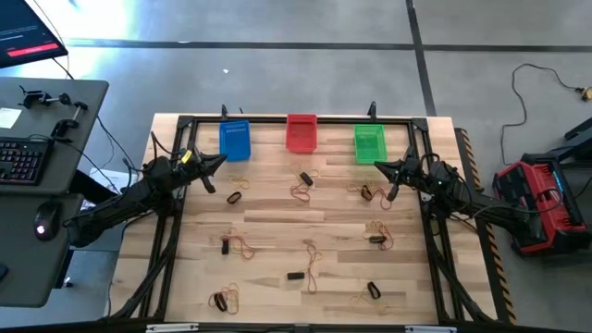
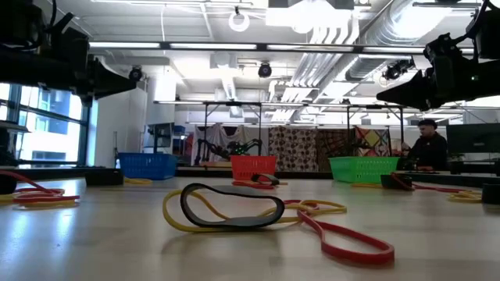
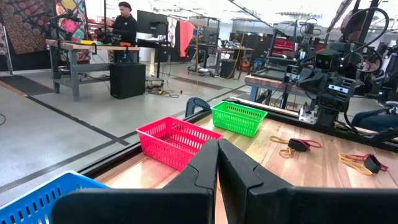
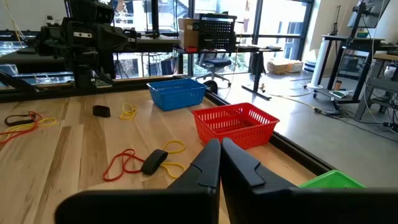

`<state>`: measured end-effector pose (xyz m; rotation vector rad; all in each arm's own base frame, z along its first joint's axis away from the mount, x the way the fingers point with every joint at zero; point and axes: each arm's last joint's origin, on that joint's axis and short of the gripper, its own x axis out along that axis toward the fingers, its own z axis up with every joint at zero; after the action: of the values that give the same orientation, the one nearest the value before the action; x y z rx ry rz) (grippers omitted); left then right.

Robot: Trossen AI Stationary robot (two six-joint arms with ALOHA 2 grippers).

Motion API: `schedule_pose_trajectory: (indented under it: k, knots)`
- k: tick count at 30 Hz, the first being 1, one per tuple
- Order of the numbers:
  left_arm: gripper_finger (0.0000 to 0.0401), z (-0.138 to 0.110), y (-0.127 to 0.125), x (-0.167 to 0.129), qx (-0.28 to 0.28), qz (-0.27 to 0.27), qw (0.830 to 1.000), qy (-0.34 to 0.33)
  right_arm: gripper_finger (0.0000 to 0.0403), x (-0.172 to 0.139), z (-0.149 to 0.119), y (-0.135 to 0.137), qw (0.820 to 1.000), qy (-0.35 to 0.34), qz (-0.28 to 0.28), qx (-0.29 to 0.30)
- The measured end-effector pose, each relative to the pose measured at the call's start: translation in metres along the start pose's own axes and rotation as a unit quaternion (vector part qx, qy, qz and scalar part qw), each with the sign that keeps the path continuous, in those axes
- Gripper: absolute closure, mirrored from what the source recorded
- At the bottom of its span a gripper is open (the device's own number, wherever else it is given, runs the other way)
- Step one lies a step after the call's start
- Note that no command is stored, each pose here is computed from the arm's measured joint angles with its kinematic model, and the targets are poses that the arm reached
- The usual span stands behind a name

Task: Sort rubber bands into baskets

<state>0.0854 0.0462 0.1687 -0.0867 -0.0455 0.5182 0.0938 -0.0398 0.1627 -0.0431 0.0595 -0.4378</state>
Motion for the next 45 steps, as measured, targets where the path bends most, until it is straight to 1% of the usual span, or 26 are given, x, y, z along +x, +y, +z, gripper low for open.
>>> schedule_pose_trajectory:
  k: [21,23,24,28,29,31,33,36,38,40,42,45]
  knots:
    - [0.0398,0.000,0.000,0.000,0.000,0.000,1.000,0.000,0.0402,0.000,0.000,0.000,1.000,0.000,0.000,0.002]
    - [0.0398,0.000,0.000,0.000,0.000,0.000,1.000,0.000,0.0402,0.000,0.000,0.000,1.000,0.000,0.000,0.020]
    - [0.0398,0.000,0.000,0.000,0.000,0.000,1.000,0.000,0.0402,0.000,0.000,0.000,0.999,0.000,0.000,0.037]
    - [0.0398,0.000,0.000,0.000,0.000,0.000,1.000,0.000,0.0402,0.000,0.000,0.000,0.990,-0.001,0.000,0.138]
    - [0.0398,0.000,0.000,0.000,0.000,0.000,1.000,0.000,0.0402,0.000,0.001,0.000,0.988,-0.004,-0.003,0.155]
    - [0.0398,0.000,0.000,0.000,0.000,0.000,1.000,0.000,0.0402,0.000,0.002,-0.001,0.985,-0.014,-0.012,0.171]
    - [0.0398,0.000,0.000,0.000,0.000,0.000,1.000,0.000,0.0402,0.000,0.005,-0.001,0.981,-0.030,-0.009,0.189]
    - [0.0398,0.000,0.000,0.000,0.000,0.000,1.000,0.000,0.0402,-0.001,0.014,-0.001,0.972,-0.076,0.000,0.220]
    - [0.0398,0.000,0.000,0.000,0.000,0.000,1.000,0.000,0.0402,-0.002,0.022,-0.001,0.971,-0.111,0.020,0.210]
    - [0.0398,0.000,0.000,0.000,0.000,0.000,1.000,0.000,0.0402,-0.004,0.027,0.001,0.973,-0.127,0.057,0.182]
    - [0.0398,0.000,0.000,0.000,0.000,0.000,1.000,0.000,0.0402,-0.005,0.032,0.002,0.974,-0.124,0.074,0.175]
    - [0.0398,0.000,0.000,0.000,0.000,0.000,1.000,0.000,0.0402,-0.005,0.039,0.001,0.979,-0.100,0.070,0.160]
